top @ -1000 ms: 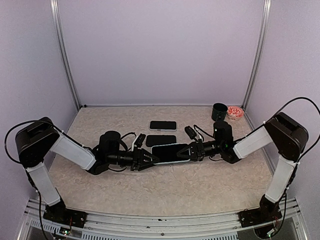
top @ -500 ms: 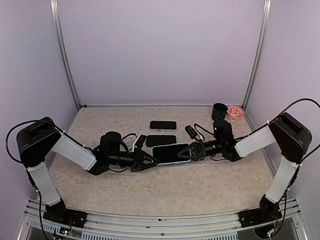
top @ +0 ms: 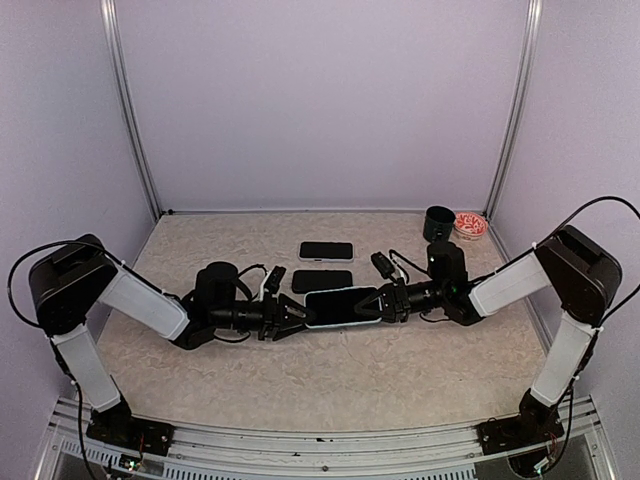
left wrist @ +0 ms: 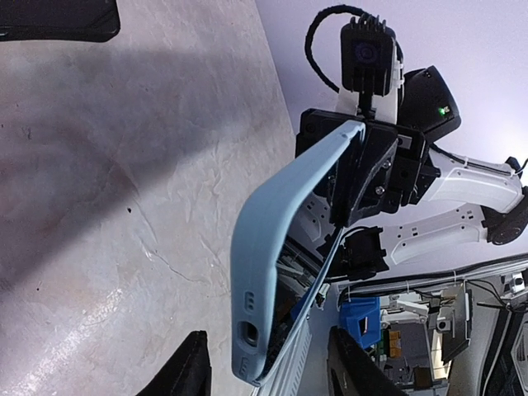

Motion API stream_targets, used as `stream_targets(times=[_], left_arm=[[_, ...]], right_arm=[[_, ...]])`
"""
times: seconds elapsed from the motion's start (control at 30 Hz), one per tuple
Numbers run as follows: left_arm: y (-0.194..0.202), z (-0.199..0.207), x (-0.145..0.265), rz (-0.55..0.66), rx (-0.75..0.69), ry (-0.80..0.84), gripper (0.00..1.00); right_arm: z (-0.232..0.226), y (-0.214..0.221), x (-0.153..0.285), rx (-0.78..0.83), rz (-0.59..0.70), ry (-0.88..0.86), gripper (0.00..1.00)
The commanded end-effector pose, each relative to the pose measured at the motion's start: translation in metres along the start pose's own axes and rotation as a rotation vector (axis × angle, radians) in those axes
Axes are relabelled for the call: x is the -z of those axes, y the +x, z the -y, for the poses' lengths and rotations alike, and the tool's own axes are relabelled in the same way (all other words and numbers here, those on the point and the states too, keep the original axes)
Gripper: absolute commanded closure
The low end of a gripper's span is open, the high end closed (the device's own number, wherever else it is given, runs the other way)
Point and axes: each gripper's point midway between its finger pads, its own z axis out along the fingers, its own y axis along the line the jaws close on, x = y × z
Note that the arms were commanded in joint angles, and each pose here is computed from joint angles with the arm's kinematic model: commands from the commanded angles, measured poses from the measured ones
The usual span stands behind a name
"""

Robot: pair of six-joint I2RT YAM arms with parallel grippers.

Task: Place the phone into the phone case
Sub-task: Press the phone with the phone case.

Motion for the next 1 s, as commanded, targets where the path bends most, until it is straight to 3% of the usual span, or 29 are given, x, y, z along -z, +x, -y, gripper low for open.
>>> stream_targets(times=[0.0,0.67,0.97], left_arm=[[-0.009,0.010,0.007,0.043,-0.033,0.022,0.52],[-0.008,0.019,0.002,0.036,-0.032,0.107,0.52],[-0.010,0.028,0.001,0.034,-0.040,0.154,0.77]], right_arm=[[-0.007,-0.007,0.001,0.007,0.024,-0.048,0.98],[-0.021,0.004,-0.009,-0.018,-0.011,-0.176,0.99],[-0.016,0.010,-0.013,-0.045,-0.025,-0.200,0.99]])
